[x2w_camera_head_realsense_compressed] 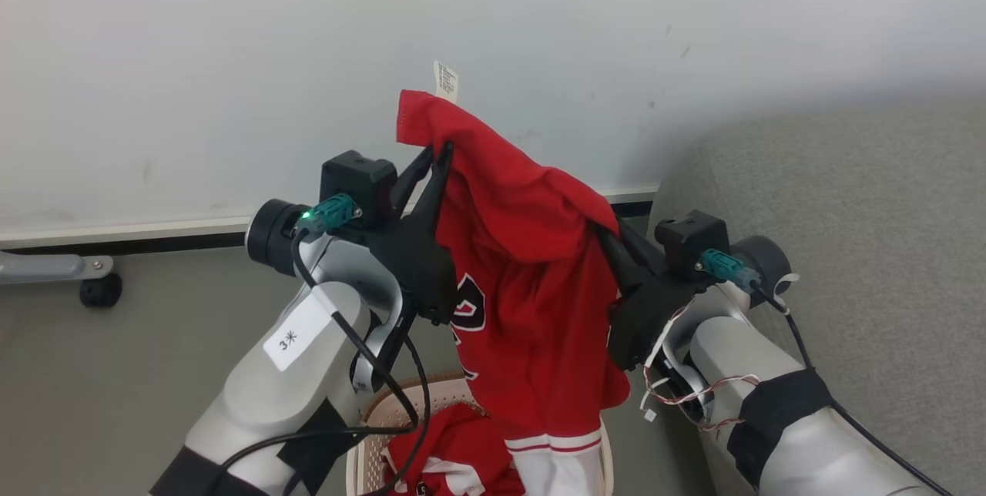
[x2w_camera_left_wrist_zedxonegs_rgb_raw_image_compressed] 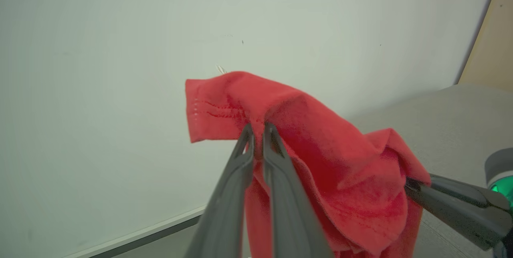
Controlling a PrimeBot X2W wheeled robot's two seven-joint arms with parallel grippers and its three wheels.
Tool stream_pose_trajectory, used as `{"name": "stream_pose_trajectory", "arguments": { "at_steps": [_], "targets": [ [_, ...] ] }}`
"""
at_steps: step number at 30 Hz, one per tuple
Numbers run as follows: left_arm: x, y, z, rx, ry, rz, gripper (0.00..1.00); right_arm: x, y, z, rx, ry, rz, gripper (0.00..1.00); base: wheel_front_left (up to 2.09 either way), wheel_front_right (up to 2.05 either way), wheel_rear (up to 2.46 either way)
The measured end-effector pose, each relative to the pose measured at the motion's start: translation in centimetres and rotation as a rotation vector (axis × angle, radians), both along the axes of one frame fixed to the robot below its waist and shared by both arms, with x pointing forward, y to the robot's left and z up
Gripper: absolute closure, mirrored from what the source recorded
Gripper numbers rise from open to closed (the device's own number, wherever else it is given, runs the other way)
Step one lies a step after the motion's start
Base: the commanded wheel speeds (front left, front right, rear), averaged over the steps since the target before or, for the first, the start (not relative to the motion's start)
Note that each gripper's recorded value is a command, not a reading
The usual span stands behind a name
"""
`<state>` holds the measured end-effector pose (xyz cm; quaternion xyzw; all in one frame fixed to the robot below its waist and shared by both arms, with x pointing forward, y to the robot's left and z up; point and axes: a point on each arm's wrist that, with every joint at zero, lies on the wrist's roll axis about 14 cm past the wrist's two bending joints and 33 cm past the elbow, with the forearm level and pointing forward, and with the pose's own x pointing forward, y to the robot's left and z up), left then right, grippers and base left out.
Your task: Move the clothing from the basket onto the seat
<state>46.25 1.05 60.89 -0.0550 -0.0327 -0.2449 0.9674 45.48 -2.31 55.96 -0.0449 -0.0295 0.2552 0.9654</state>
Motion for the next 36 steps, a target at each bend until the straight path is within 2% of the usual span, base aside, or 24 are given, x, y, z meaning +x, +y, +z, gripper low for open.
{"name": "stream_pose_trajectory", "arguments": {
  "at_steps": [9, 15, 23, 36],
  "targets": [
    [0.0, 1.0, -3.4, -0.019, 0.040, 0.036, 0.00, 0.4, -6.3, 1.5, -0.006, -0.047, -0.131, 1.00, 0.00, 0.00, 0.00],
    [-1.0, 0.0, -5.3, -0.042, 0.081, 0.012, 0.00, -0.3, -9.2, 2.3, -0.018, -0.079, -0.186, 1.00, 0.00, 0.00, 0.00],
    [-4.2, -2.8, -8.4, -0.028, 0.134, -0.102, 0.00, -2.8, -12.2, 1.9, -0.038, -0.104, -0.246, 1.00, 0.00, 0.00, 0.00],
    [-9.5, -8.7, -10.7, -0.034, 0.182, -0.305, 0.00, -7.0, -17.3, 4.2, -0.049, -0.205, -0.361, 1.00, 0.00, 0.00, 0.00]
  ]
}}
